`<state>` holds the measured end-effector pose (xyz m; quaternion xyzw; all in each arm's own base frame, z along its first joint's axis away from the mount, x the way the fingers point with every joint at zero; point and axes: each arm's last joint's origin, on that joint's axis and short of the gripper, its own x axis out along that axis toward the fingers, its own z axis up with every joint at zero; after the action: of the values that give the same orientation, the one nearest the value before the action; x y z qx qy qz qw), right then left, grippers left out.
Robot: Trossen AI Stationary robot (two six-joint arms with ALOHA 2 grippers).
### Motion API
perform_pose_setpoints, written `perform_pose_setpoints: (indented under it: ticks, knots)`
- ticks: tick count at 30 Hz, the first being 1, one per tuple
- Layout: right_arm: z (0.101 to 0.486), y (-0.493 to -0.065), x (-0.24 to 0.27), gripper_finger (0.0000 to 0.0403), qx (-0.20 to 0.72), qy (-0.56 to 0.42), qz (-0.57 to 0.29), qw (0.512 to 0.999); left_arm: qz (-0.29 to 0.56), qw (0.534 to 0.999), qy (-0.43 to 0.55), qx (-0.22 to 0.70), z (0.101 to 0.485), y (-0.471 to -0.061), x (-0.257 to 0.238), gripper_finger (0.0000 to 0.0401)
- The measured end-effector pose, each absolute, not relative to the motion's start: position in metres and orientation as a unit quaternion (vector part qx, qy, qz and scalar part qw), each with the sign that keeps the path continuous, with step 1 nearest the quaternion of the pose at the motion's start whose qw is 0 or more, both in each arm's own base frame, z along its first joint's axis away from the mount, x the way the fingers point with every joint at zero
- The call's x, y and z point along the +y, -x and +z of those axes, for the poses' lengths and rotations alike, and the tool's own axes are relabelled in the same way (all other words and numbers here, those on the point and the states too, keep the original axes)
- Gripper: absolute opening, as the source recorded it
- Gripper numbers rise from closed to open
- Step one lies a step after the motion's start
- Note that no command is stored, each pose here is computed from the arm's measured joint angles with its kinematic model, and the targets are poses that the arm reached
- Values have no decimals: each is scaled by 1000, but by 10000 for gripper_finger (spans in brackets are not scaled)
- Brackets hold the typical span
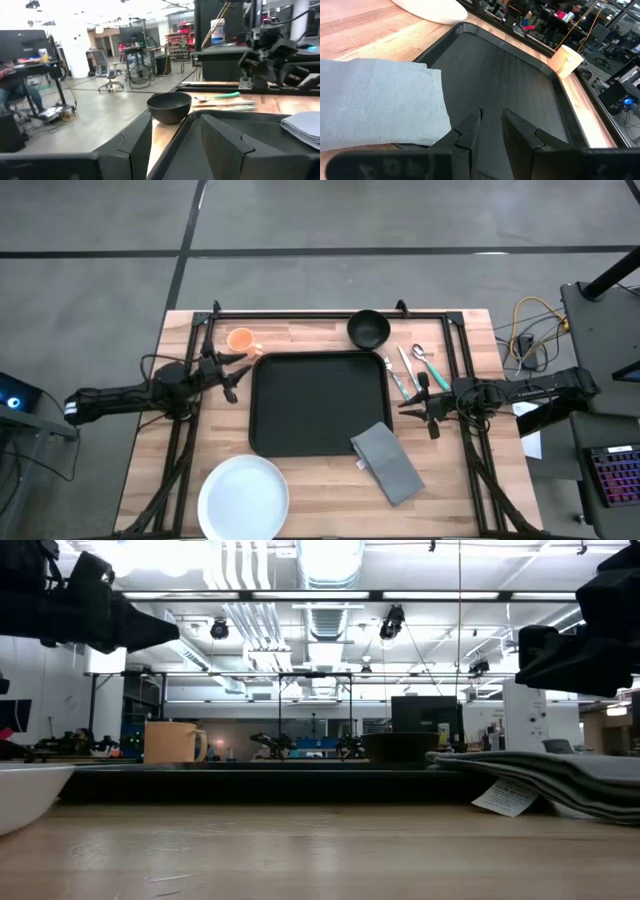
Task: Set up tray
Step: Put the yellow mug on the black serving tray
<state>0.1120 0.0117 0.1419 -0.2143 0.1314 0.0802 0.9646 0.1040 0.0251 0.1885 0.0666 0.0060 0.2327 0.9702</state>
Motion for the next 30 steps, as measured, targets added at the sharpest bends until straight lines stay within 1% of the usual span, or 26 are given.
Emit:
perform_pose_setpoints:
  ticks: [4,8,19,24,30]
  knots:
    - [142,-112,12,68,132,214,80,965,235,970,-56,14,195,-104,25,148]
    - [142,-112,12,68,131,214,80,965,247,968,-54,14,211,-102,26,148]
    - [142,-112,12,68,132,214,80,965,244,954,-48,169,250,-99,25,148]
    - [142,-112,12,68,132,214,80,965,297,929,-42,218,261,-105,29,148]
    - [142,-112,12,68,132,214,80,965,333,907,-36,255,256,-120,34,148]
